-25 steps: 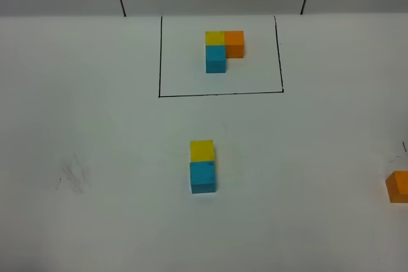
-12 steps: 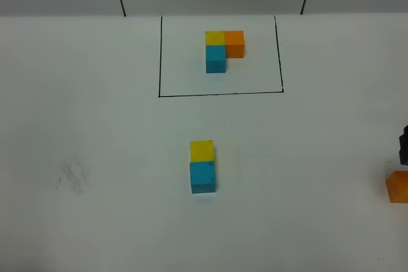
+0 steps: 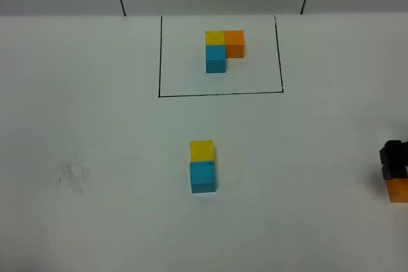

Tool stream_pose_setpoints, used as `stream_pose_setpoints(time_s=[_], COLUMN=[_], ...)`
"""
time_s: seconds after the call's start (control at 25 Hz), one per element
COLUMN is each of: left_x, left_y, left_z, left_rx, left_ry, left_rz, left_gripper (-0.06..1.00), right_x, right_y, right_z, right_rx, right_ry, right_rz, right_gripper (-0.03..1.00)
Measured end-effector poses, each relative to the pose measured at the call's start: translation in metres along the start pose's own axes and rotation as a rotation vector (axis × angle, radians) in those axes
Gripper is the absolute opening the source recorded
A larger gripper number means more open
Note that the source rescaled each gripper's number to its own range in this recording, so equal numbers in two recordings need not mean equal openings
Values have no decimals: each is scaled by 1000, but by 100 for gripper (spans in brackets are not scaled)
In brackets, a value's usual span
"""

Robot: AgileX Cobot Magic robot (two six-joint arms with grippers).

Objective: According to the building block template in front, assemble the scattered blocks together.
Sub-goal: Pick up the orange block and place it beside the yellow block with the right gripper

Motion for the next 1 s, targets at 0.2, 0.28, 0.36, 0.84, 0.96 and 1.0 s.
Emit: stream_pose_setpoints(time_s=[0.2, 0.28, 0.36, 0.84, 0.96, 1.0], left_x=[0, 0, 0, 0, 0, 0], left_y=[0, 0, 0, 0, 0, 0], left_z=[0, 0, 0, 0, 0, 0], left_rx=[0, 0, 0, 0, 0, 0], left_ry=[0, 0, 0, 0, 0, 0], left_rz=[0, 0, 0, 0, 0, 0], left_gripper=[46, 46, 46, 46, 46, 46], right_x=[-1, -1, -2, 0, 0, -1], right_y=[0, 0, 0, 0, 0, 0], right_z=[21, 27, 32, 52, 51, 50], right_rx=[0, -1, -1, -2, -2, -2], right_ry=[42, 57, 61, 113, 106, 101], right_rz=[0, 0, 0, -17, -19, -24], right_gripper=[81, 80, 79, 35, 24, 24])
Point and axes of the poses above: a point on each arm's last joint axis where the gripper is mounted, z pointing out along that axis toward the gripper, y along the wrist's bending axis when the last joint is at zero, x = y × z, the point moved 2 cm from there along z, pointing out along that axis toward the gripper, and after that the axes turned 3 degrees about -z, right-handed, at the moved point
